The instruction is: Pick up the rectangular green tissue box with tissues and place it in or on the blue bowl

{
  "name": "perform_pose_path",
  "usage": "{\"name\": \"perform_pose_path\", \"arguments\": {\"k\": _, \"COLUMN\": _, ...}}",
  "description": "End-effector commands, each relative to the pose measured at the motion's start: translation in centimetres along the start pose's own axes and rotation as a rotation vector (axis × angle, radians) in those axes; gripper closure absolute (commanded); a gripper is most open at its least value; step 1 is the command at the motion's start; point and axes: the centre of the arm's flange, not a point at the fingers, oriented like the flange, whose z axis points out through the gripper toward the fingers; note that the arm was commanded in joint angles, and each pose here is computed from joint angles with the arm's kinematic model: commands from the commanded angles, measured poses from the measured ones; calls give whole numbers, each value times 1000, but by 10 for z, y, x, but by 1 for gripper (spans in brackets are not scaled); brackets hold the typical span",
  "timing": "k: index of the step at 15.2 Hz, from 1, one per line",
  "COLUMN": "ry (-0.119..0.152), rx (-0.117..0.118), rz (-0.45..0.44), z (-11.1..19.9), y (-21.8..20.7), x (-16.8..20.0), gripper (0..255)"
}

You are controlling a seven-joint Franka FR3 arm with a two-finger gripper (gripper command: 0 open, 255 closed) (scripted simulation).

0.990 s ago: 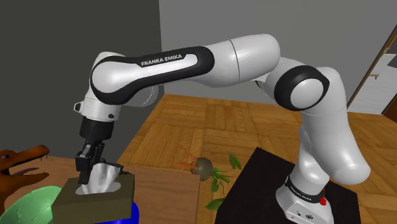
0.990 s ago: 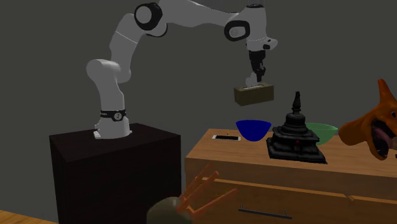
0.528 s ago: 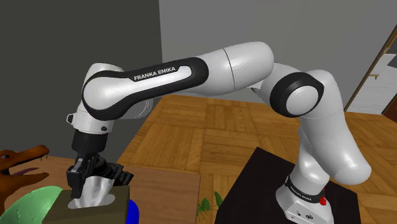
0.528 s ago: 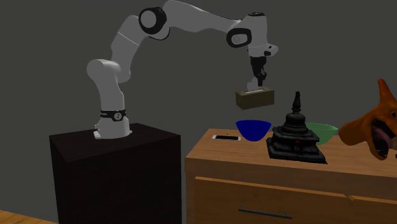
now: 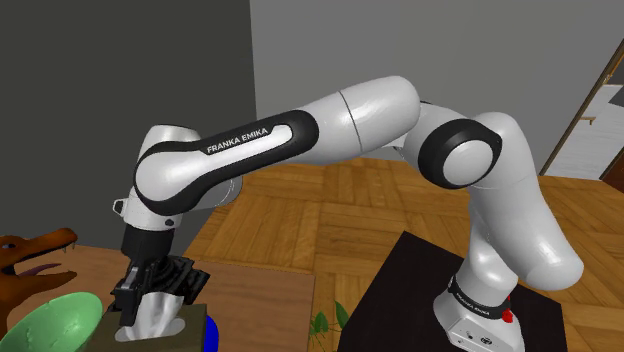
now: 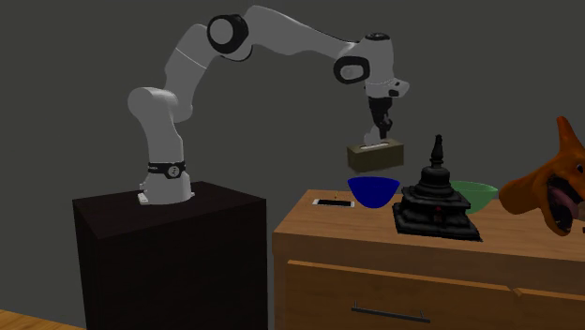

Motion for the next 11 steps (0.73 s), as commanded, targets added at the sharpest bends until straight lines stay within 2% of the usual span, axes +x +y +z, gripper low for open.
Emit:
{"name": "perform_pose_path", "arguments": {"k": 1, "ry": 0, "rx": 0, "rz": 0, "z": 9, "y": 5, "x": -4, "gripper": 255}}
{"name": "perform_pose_path", "arguments": {"k": 9, "ry": 0, "rx": 0, "rz": 0, "z": 43, "y": 25, "x": -15, "gripper": 255}}
{"name": "perform_pose_path", "arguments": {"k": 11, "ry": 0, "rx": 0, "rz": 0, "z": 43, "y": 25, "x": -15, "gripper": 255}}
